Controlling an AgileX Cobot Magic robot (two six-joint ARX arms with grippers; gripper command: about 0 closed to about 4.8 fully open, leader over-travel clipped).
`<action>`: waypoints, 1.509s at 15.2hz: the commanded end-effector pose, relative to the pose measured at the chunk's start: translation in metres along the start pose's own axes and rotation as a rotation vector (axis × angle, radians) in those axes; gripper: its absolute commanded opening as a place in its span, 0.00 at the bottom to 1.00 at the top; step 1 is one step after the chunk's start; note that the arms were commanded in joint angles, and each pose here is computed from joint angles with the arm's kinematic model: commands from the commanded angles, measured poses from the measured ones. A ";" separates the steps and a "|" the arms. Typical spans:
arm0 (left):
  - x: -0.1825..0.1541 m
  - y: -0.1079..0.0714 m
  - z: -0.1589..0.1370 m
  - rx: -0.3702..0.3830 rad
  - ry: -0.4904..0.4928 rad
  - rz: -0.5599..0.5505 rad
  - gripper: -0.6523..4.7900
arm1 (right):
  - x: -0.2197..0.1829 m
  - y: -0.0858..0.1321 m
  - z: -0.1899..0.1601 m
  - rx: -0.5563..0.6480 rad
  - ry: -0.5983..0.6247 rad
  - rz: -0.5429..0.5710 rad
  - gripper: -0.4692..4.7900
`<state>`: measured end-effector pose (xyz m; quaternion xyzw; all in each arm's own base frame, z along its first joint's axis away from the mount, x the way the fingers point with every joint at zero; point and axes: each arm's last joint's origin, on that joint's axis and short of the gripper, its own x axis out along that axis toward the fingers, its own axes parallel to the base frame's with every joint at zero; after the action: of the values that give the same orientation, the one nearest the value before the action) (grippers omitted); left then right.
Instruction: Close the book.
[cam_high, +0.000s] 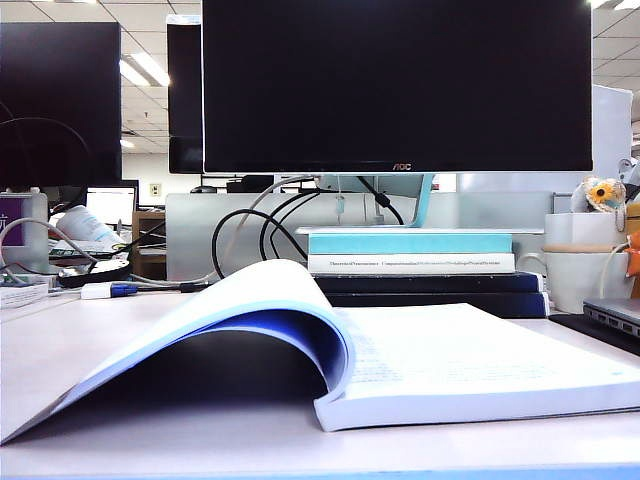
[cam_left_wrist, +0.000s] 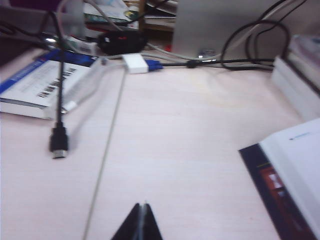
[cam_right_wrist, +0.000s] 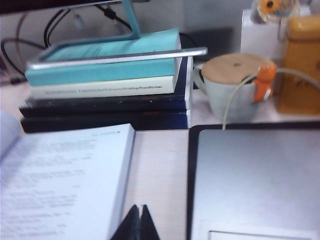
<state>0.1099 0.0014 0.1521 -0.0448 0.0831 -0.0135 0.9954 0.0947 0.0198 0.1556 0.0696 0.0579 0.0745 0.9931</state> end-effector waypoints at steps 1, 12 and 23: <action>0.000 -0.001 0.003 -0.011 -0.018 -0.015 0.11 | 0.000 0.000 0.002 0.049 -0.021 -0.007 0.09; -0.022 -0.026 0.089 0.002 0.035 -0.280 0.11 | -0.010 0.011 0.074 0.121 -0.108 0.016 0.09; -0.042 -0.083 0.090 0.055 0.311 -0.482 0.11 | 0.056 0.037 0.107 0.074 0.316 0.425 0.09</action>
<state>0.0827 -0.0696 0.2525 -0.0116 0.2259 -0.2613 0.9384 0.1578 0.0493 0.2576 0.1111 0.2049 0.2787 0.9317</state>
